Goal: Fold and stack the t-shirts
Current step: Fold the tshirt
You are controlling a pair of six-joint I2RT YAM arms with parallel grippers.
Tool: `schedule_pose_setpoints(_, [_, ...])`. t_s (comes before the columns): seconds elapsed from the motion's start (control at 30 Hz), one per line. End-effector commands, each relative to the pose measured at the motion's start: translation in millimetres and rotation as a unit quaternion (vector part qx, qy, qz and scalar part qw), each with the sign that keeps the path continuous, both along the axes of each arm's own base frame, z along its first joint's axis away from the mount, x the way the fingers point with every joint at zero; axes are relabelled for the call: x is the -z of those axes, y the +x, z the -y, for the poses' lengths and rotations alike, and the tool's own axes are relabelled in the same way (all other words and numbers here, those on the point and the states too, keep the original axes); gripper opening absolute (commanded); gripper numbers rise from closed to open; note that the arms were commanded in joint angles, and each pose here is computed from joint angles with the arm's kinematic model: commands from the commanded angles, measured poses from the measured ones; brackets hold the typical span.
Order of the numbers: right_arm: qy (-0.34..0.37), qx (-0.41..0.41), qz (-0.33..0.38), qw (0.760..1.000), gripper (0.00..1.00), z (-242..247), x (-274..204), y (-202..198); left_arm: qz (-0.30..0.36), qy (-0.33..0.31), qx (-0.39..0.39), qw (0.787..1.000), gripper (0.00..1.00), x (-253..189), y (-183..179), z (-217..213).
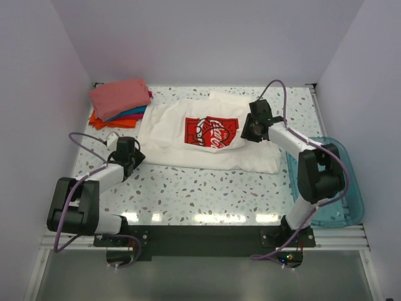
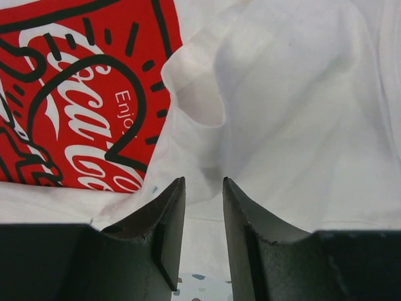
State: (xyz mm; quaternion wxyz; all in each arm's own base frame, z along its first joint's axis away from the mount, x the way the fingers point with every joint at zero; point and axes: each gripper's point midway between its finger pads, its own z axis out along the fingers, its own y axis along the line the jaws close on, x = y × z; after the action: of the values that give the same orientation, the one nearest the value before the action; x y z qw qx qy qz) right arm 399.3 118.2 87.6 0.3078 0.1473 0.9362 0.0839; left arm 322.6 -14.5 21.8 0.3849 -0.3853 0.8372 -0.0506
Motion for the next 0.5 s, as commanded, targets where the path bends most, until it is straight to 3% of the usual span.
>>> schedule_pose_setpoints(0.0, [-0.006,-0.016,0.008,1.000,0.33,-15,-4,20,0.013,0.004,-0.006,1.000,0.47,-6,16,-2])
schedule_pose_setpoints(0.17, [-0.015,-0.027,0.005,0.999,0.33,-23,9,46,0.003,0.001,-0.002,1.000,0.32,2,16,0])
schedule_pose_setpoints(0.33, [0.010,-0.046,0.017,0.999,0.08,-42,20,78,0.002,-0.002,0.001,1.000,0.10,2,12,1])
schedule_pose_setpoints(0.47, [0.023,-0.059,0.024,0.998,0.03,-55,22,93,0.008,-0.005,0.005,1.000,0.00,-3,6,2])
